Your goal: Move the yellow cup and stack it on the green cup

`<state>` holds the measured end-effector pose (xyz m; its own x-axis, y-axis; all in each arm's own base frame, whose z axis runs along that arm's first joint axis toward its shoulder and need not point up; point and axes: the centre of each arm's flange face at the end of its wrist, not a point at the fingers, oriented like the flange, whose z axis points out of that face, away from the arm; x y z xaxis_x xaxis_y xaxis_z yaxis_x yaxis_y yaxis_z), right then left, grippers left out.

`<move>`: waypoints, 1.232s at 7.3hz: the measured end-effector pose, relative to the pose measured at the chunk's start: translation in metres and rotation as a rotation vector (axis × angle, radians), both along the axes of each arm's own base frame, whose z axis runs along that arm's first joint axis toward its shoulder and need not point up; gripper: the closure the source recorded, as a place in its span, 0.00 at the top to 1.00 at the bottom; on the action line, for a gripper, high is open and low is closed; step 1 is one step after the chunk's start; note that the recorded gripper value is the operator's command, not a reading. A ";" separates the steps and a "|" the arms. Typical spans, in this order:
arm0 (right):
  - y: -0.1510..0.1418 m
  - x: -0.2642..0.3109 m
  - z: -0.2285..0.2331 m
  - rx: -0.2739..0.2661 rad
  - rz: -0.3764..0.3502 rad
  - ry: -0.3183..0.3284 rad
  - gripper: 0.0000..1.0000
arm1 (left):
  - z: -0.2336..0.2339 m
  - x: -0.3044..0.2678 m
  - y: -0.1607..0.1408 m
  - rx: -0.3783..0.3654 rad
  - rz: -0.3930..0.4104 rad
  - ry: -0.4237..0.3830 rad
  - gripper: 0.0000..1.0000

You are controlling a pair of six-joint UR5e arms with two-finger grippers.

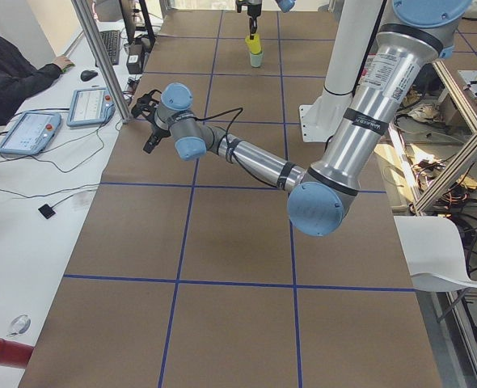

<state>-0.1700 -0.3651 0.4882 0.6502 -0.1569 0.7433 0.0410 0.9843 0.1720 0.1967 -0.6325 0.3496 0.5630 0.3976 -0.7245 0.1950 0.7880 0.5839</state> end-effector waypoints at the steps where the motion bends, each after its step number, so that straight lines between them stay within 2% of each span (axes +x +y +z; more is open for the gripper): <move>1: 0.000 -0.002 0.003 -0.003 -0.003 0.006 0.00 | 0.002 0.000 0.001 -0.003 0.001 -0.001 0.99; 2: -0.001 -0.004 0.006 -0.006 -0.005 0.010 0.00 | 0.006 0.000 0.002 -0.007 0.002 -0.003 0.99; 3: -0.001 -0.006 0.008 -0.008 -0.007 0.013 0.55 | 0.009 0.000 0.003 -0.009 0.002 -0.004 0.99; 4: -0.001 -0.008 0.009 -0.009 -0.011 0.013 1.00 | 0.010 0.000 0.003 -0.011 0.003 -0.005 1.00; 7: -0.001 -0.012 0.008 -0.017 -0.023 0.005 1.00 | 0.018 0.000 0.004 -0.026 0.008 -0.010 1.00; 9: -0.002 -0.009 0.010 -0.021 -0.020 0.007 1.00 | 0.041 -0.015 0.000 -0.043 0.041 -0.031 1.00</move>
